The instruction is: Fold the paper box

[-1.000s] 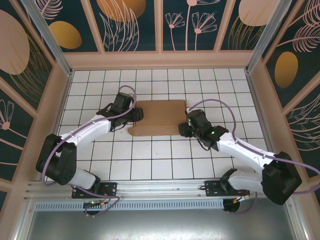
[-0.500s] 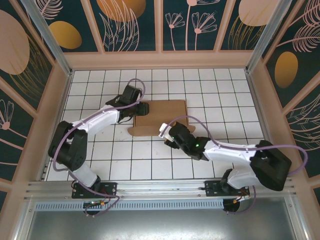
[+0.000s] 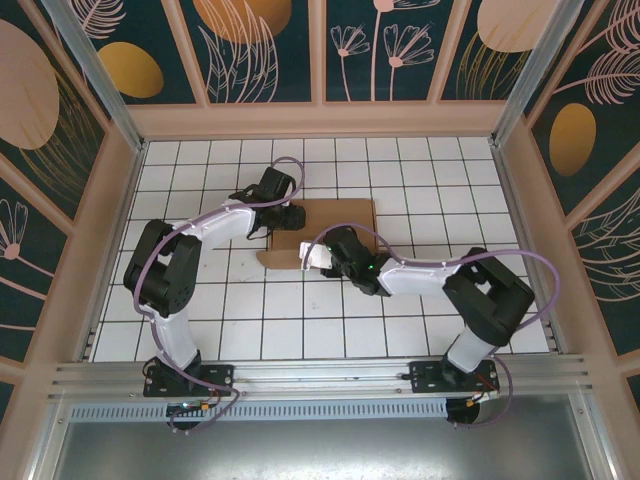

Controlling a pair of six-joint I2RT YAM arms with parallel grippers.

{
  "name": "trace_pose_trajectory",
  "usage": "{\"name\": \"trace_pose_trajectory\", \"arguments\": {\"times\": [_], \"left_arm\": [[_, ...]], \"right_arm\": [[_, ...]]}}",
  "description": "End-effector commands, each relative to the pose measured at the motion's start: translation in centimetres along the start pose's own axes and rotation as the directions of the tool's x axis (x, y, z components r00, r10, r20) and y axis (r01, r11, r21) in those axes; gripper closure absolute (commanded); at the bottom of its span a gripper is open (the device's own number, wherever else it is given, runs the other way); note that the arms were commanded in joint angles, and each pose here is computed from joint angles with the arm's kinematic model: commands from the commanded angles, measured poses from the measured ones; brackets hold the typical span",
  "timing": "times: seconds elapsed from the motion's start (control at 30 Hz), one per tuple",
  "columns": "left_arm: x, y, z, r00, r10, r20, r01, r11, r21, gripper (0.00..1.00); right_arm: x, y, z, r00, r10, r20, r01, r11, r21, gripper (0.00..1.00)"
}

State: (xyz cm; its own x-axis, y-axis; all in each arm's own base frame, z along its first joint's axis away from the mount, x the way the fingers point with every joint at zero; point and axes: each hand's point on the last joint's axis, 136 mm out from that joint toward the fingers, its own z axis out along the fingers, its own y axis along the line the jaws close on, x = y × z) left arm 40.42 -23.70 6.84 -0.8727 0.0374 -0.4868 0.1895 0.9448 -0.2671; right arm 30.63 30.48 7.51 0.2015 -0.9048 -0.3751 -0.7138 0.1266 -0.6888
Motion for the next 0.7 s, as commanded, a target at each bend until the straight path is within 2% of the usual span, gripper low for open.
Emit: {"name": "trace_pose_trajectory", "arguments": {"times": [0.0, 0.13, 0.2, 0.27, 0.3, 0.33, 0.4, 0.47, 0.6, 0.67], "left_arm": [[2.8, 0.6, 2.0, 0.995, 0.023, -0.097, -0.024, 1.0, -0.005, 0.56], [3.4, 0.5, 2.0, 0.994, 0.029, -0.103, -0.028, 0.999, 0.015, 0.58], [3.4, 0.2, 1.8, 0.995, 0.032, -0.097, -0.029, 0.999, 0.031, 0.59], [3.1, -0.2, 1.5, 0.995, 0.03, -0.091, -0.025, 0.999, 0.047, 0.6], [2.8, -0.5, 1.1, 0.996, 0.027, -0.082, -0.023, 0.998, 0.054, 0.6], [2.3, -0.6, 0.7, 0.997, 0.027, -0.068, -0.024, 0.998, 0.054, 0.58], [0.5, -0.8, -0.8, 1.0, 0.027, -0.009, -0.027, 0.999, 0.045, 0.53], [-1.5, -1.6, -3.0, 0.997, 0.028, 0.07, -0.032, 0.998, 0.062, 0.47], [-4.7, -2.2, -8.1, 0.974, -0.01, 0.228, -0.008, 0.997, 0.076, 0.39], [-5.0, -1.4, -9.4, 0.96, -0.048, 0.276, 0.031, 0.997, 0.065, 0.34]], "right_arm": [[0.2, -0.5, 1.4, 1.0, -0.022, -0.014, 0.022, 1.0, 0.023, 0.39], [0.8, -1.4, 2.3, 0.999, -0.012, -0.043, 0.017, 0.994, 0.106, 0.52], [1.0, -1.4, 2.5, 0.999, -0.013, -0.041, 0.018, 0.992, 0.127, 0.66], [1.2, -1.2, 2.5, 0.999, -0.007, -0.039, 0.012, 0.99, 0.139, 0.75], [1.2, -1.2, 2.4, 1.0, 0.004, -0.031, 0.001, 0.99, 0.143, 0.75], [0.9, -1.2, 2.1, 1.0, 0.018, -0.013, -0.016, 0.99, 0.141, 0.73], [-0.8, -1.7, 0.2, 0.992, 0.092, 0.083, -0.101, 0.989, 0.111, 0.59], [-2.4, -3.0, -2.4, 0.96, 0.204, 0.19, -0.222, 0.972, 0.078, 0.52], [-3.6, -6.6, -8.0, 0.81, 0.458, 0.366, -0.497, 0.867, 0.017, 0.45], [-2.1, -8.4, -9.7, 0.706, 0.599, 0.377, -0.652, 0.758, 0.014, 0.44]]}}
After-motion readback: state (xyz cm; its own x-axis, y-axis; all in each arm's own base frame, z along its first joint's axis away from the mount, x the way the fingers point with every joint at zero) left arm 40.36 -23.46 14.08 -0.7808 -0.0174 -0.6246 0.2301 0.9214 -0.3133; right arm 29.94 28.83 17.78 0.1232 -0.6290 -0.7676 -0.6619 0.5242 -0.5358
